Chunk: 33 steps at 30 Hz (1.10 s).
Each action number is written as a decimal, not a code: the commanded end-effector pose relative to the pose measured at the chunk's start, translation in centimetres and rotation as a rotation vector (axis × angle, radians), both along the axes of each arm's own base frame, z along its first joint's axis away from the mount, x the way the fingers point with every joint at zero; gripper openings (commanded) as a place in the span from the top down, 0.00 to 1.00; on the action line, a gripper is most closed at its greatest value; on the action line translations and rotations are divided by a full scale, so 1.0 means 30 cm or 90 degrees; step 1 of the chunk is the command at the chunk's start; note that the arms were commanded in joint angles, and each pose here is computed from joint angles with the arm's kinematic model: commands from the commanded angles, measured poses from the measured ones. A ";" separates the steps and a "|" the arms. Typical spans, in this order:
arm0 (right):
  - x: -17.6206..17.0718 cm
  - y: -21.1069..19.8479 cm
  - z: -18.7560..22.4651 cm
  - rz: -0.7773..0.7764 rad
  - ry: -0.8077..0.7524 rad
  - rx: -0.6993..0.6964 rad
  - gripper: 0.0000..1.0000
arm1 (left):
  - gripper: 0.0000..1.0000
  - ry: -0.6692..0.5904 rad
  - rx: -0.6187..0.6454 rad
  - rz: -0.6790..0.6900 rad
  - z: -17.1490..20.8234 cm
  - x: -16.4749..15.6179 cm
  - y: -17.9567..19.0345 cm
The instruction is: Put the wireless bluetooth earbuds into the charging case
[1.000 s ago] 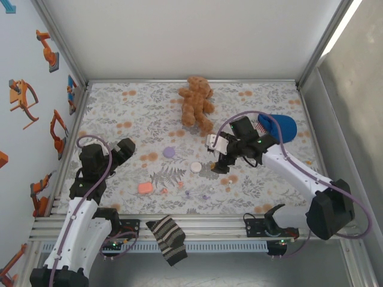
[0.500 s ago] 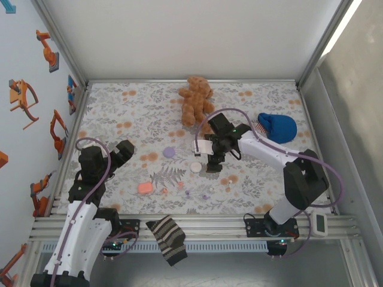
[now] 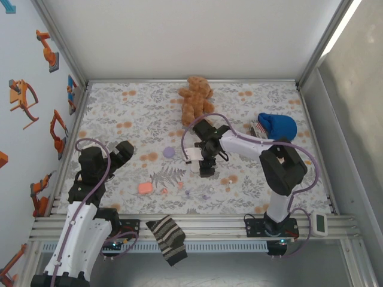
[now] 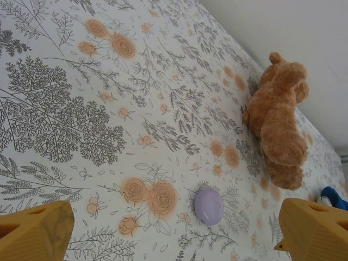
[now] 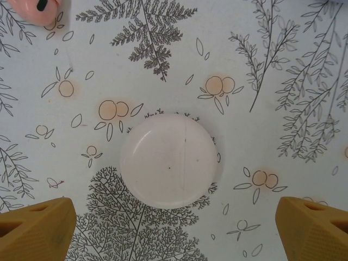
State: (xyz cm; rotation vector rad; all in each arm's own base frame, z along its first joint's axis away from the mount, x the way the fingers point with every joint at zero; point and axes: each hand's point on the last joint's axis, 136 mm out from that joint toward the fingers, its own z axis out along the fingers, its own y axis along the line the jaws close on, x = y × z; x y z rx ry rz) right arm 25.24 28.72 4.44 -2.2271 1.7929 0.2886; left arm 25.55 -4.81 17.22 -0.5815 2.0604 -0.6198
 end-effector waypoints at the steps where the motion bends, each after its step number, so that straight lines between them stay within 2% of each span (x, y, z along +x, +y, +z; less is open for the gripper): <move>1: 0.009 0.014 -0.007 0.006 -0.004 -0.016 0.11 | 0.04 0.004 0.004 0.002 0.001 -0.010 0.002; 13: 0.015 0.037 -0.065 -0.001 -0.001 -0.022 0.15 | 0.04 0.007 0.004 0.005 -0.002 -0.013 0.004; 18: 0.013 0.042 -0.083 -0.003 0.020 -0.039 0.27 | 0.04 0.008 0.002 0.006 -0.004 -0.012 0.004; 25: 0.003 0.047 -0.104 -0.003 0.027 -0.042 0.30 | 0.04 0.005 0.005 0.008 0.006 -0.006 0.007; 33: -0.009 0.038 -0.111 -0.006 0.036 -0.048 0.41 | 0.04 0.004 0.008 0.006 0.014 0.003 0.005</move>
